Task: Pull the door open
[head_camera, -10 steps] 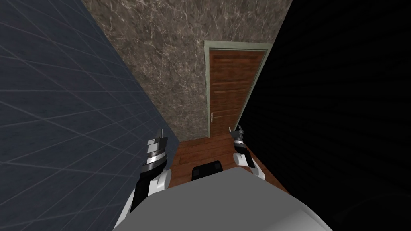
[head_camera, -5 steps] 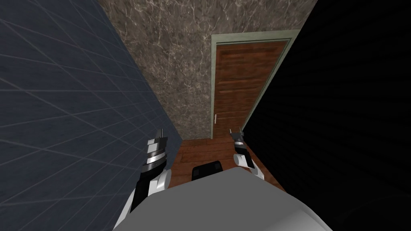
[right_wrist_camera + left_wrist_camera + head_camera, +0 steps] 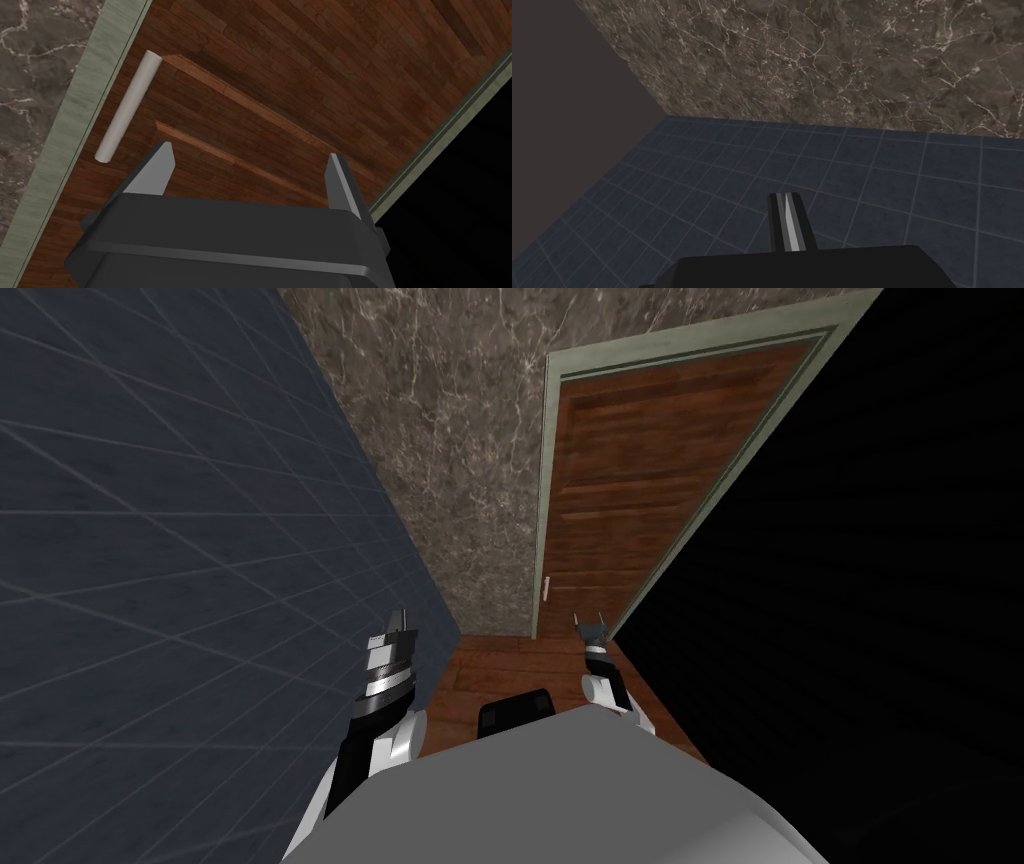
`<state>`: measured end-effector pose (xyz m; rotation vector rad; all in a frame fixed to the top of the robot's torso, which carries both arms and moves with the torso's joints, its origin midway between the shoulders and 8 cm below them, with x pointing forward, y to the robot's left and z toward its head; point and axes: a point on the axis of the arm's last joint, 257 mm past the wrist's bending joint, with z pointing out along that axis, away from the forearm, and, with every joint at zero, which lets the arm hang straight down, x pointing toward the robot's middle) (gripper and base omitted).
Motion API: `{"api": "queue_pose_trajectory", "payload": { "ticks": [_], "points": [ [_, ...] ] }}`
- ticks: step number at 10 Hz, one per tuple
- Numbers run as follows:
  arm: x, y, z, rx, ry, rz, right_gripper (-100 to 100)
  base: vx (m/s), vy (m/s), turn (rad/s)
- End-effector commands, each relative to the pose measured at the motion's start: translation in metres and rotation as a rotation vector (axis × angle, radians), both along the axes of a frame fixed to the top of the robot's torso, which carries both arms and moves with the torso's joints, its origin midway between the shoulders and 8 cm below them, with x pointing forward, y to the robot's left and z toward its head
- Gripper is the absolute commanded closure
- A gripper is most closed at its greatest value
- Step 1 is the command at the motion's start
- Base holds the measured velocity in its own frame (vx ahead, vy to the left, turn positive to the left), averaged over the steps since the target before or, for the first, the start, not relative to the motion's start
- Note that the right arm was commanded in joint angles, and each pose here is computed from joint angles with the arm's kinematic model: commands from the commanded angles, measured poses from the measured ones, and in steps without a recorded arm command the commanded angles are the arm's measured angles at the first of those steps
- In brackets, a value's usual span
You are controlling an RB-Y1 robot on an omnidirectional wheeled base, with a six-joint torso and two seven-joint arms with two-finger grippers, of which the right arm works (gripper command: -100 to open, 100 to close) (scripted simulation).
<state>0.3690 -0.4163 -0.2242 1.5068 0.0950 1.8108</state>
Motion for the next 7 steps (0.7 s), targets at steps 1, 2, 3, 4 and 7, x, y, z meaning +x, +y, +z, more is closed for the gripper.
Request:
{"api": "queue_pose_trajectory", "payload": {
  "ticks": [1, 2, 3, 4, 7],
  "points": [
    [-0.003, -0.007, -0.012, 0.049, -0.001, -0.007, -100, 0.070, -0.050, 0.217],
    [-0.005, -0.010, -0.020, 0.078, -0.001, -0.013, -100, 0.053, -0.050, 0.212],
    [-0.007, -0.014, -0.028, 0.106, -0.002, -0.018, -100, 0.061, -0.054, 0.236],
    [-0.009, -0.018, -0.035, 0.135, -0.002, -0.025, -100, 0.067, -0.056, 0.187],
    [-0.016, -0.027, -0.057, 0.216, -0.005, -0.045, -100, 0.072, -0.064, 0.208]
  ]
}}
